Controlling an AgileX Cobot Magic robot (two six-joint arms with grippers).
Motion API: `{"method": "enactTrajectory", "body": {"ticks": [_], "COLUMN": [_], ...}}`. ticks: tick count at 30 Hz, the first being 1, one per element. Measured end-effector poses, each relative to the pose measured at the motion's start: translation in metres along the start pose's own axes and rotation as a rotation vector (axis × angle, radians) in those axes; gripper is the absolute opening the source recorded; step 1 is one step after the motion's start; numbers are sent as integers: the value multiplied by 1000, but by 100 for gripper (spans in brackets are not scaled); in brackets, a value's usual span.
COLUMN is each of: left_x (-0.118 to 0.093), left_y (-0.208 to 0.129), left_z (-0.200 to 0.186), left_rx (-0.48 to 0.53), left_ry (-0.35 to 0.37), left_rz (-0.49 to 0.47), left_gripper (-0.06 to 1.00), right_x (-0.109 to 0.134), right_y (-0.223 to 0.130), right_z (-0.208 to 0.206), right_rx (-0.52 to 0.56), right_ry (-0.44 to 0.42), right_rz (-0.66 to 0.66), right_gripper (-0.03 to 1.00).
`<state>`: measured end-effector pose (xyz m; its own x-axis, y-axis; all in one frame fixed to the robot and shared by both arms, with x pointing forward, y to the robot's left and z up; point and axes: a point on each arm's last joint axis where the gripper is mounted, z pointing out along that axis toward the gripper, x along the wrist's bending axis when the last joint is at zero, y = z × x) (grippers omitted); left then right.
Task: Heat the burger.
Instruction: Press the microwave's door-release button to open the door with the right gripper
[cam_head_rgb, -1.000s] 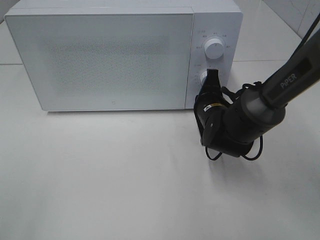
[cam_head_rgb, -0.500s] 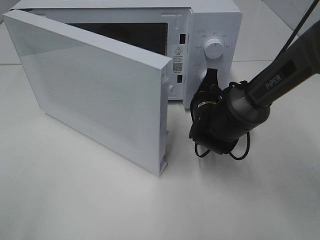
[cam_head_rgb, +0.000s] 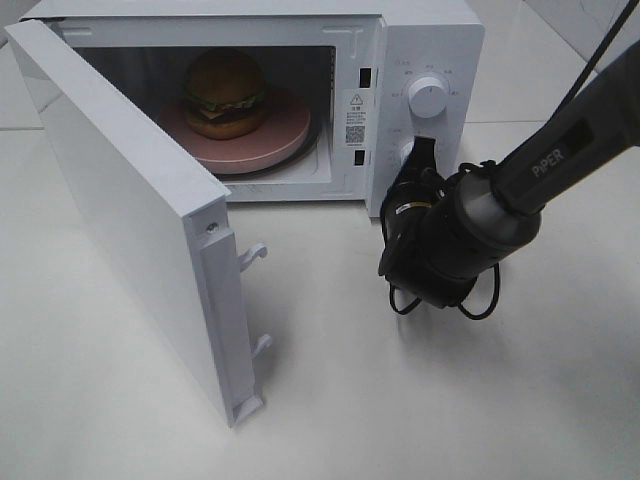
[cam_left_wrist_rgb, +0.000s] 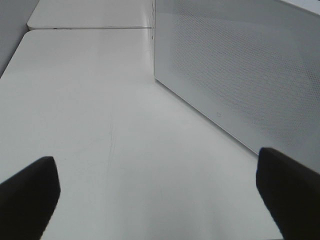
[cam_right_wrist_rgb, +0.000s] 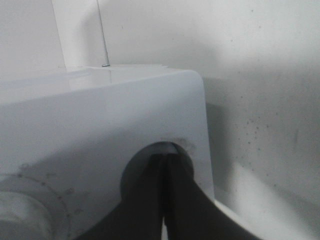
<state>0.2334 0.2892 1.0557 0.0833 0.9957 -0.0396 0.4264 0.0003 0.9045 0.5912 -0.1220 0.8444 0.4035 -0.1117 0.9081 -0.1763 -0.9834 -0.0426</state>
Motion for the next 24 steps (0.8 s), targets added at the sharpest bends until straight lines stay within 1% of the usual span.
{"method": "enactTrajectory", "body": {"ticks": [6,13,15,18,21,23,24], "left_x": [0,0,0,0,0,0,0], "left_y": [0,0,0,0,0,0,0], "left_z": [0,0,0,0,0,0,0], "left_rx": [0,0,0,0,0,0,0], "left_ry": [0,0,0,0,0,0,0], "left_rz": [0,0,0,0,0,0,0], "left_gripper": [99,99,99,99,99,99,99], "right_x": [-1,-1,2,3,4,9,9], "right_y": [4,10,14,15,18,19,19], "right_z": [-3,-6,-12,-14,-22,-34,-34], "right_rx": [31,76,106,111,138,201,201], "right_ry": [-19,-9,-8,-7,-21,-26,-26], "right_rz": [-8,-34,-62,-65,-94,-144,-144], "right_gripper": [2,2,2,2,2,2,2]}}
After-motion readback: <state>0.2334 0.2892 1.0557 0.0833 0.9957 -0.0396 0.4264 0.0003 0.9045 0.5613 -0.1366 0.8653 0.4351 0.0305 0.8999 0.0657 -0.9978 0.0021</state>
